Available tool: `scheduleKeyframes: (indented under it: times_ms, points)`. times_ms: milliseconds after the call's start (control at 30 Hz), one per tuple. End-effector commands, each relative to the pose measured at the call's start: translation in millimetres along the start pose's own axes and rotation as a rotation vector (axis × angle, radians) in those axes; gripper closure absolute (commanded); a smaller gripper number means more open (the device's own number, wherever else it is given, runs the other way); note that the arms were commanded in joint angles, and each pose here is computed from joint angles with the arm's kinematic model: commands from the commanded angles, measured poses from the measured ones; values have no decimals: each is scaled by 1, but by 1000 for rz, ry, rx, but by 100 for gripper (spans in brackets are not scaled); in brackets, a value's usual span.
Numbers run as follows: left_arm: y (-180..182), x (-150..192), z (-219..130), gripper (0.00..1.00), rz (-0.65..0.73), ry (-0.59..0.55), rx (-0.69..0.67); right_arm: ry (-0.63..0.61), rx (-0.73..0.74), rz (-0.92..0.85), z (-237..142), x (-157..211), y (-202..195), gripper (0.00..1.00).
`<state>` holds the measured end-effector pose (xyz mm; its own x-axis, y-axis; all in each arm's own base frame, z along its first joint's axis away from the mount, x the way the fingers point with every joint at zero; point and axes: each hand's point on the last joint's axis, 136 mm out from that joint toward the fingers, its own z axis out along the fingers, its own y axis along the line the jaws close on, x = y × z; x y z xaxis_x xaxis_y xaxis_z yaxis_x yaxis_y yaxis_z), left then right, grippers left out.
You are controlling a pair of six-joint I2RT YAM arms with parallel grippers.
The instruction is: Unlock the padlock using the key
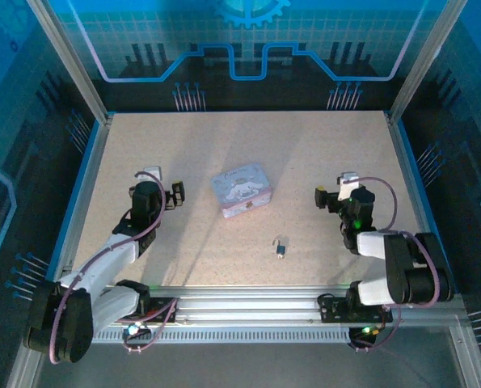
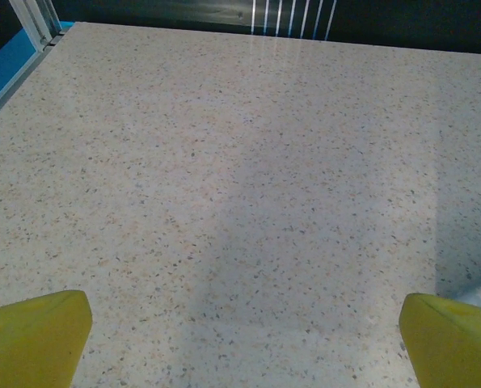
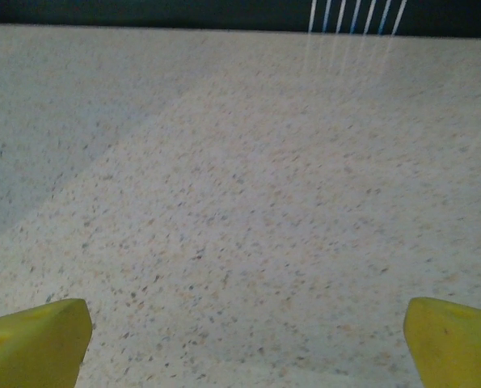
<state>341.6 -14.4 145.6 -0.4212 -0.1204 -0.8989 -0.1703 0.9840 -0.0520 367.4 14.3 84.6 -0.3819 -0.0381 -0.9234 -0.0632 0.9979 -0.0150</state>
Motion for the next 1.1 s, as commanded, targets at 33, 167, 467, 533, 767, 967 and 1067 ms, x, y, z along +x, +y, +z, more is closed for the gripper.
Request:
scheduleKeyframes:
  times_ms: [33,167,467,533,767,967,1067]
  points:
    - [9,6,11,1,30,3,-11,-40,-13,-37,15,-20,7,0]
    - [11,10,22,1,43,-13,0,0,9,-36,23,-21,5,0]
    - [-2,6,42,1,103,-137,70,-3,10,-37,23,-21,4,0]
    - [-8,3,45,1,108,-175,102,-1,10,-37,23,-20,5,0]
    - [-1,16,52,1,70,-214,121,-1,10,-39,23,-20,5,0]
    - [-2,21,59,1,73,-196,134,-3,12,-40,23,-21,5,0]
    - [4,20,74,1,23,-100,146,-1,10,-39,23,-21,5,0]
